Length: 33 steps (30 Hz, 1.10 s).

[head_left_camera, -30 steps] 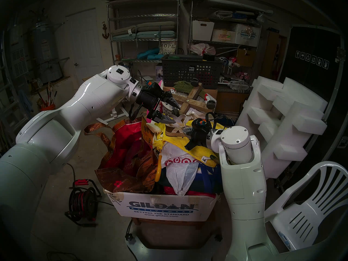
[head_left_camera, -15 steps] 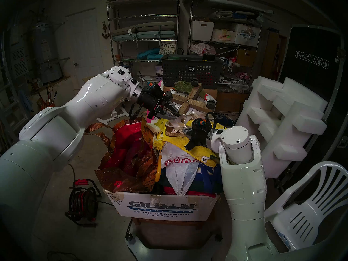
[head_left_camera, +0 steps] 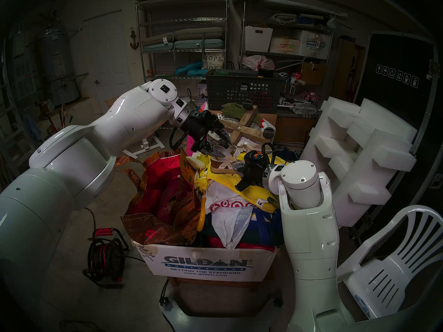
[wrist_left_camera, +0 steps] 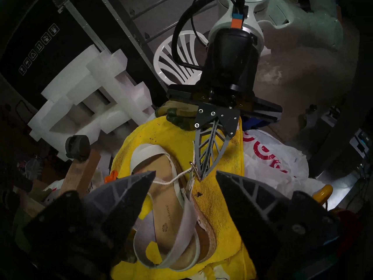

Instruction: Unbuckle a shoe

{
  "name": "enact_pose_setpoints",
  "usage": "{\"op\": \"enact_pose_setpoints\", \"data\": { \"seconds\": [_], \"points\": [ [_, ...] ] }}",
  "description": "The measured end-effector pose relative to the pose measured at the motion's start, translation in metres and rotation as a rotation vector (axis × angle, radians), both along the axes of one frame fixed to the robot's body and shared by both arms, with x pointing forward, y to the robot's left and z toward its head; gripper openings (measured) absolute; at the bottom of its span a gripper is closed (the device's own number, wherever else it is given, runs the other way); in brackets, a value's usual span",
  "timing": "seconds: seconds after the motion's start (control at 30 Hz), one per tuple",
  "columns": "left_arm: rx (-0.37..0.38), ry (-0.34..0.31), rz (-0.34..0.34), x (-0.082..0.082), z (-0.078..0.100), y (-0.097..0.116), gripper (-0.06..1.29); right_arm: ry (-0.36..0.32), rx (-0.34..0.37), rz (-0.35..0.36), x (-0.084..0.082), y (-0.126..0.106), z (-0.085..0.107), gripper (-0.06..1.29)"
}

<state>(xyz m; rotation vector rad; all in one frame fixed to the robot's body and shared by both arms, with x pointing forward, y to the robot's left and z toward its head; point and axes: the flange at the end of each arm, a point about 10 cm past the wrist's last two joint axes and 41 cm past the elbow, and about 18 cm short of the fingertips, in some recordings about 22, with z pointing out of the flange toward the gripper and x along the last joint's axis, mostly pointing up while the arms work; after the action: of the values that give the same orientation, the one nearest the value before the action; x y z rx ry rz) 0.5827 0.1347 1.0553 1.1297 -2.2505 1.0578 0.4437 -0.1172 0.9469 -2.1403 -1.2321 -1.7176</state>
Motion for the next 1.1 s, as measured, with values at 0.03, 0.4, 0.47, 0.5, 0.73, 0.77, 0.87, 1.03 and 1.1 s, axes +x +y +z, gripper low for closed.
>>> {"op": "enact_pose_setpoints", "data": {
  "seconds": [0.03, 0.4, 0.47, 0.5, 0.73, 0.77, 0.87, 1.03, 1.1],
  "points": [
    [-0.001, -0.017, 0.001, 0.002, 0.000, -0.001, 0.86, 0.000, 0.000, 0.000, 0.000, 0.000, 0.000, -0.03],
    [-0.011, -0.114, -0.002, 0.010, -0.001, -0.011, 0.88, 0.000, 0.000, 0.000, 0.000, 0.000, 0.000, -0.03],
    [-0.015, -0.132, -0.007, 0.011, -0.003, -0.014, 0.88, 0.000, 0.000, 0.000, 0.000, 0.000, 0.000, -0.03],
    [-0.017, -0.139, -0.010, 0.011, -0.003, -0.016, 0.88, 0.000, 0.000, 0.000, 0.000, 0.000, 0.000, -0.03],
    [-0.008, -0.169, -0.049, 0.008, -0.011, -0.026, 0.88, 0.000, 0.000, 0.000, 0.000, 0.000, 0.000, -0.03],
    [-0.005, -0.173, -0.058, 0.007, -0.013, -0.028, 0.88, 0.000, 0.000, 0.000, 0.000, 0.000, 0.000, -0.03],
    [0.002, -0.179, -0.074, 0.005, -0.017, -0.030, 0.88, 0.000, 0.000, 0.000, 0.000, 0.000, 0.000, -0.03],
    [0.012, -0.184, -0.087, 0.003, -0.024, -0.030, 0.88, 0.000, 0.000, 0.000, 0.000, 0.000, 0.000, -0.03],
    [0.017, -0.186, -0.090, 0.002, -0.027, -0.028, 0.88, 0.000, 0.000, 0.000, 0.000, 0.000, 0.000, -0.03]
  ]
}}
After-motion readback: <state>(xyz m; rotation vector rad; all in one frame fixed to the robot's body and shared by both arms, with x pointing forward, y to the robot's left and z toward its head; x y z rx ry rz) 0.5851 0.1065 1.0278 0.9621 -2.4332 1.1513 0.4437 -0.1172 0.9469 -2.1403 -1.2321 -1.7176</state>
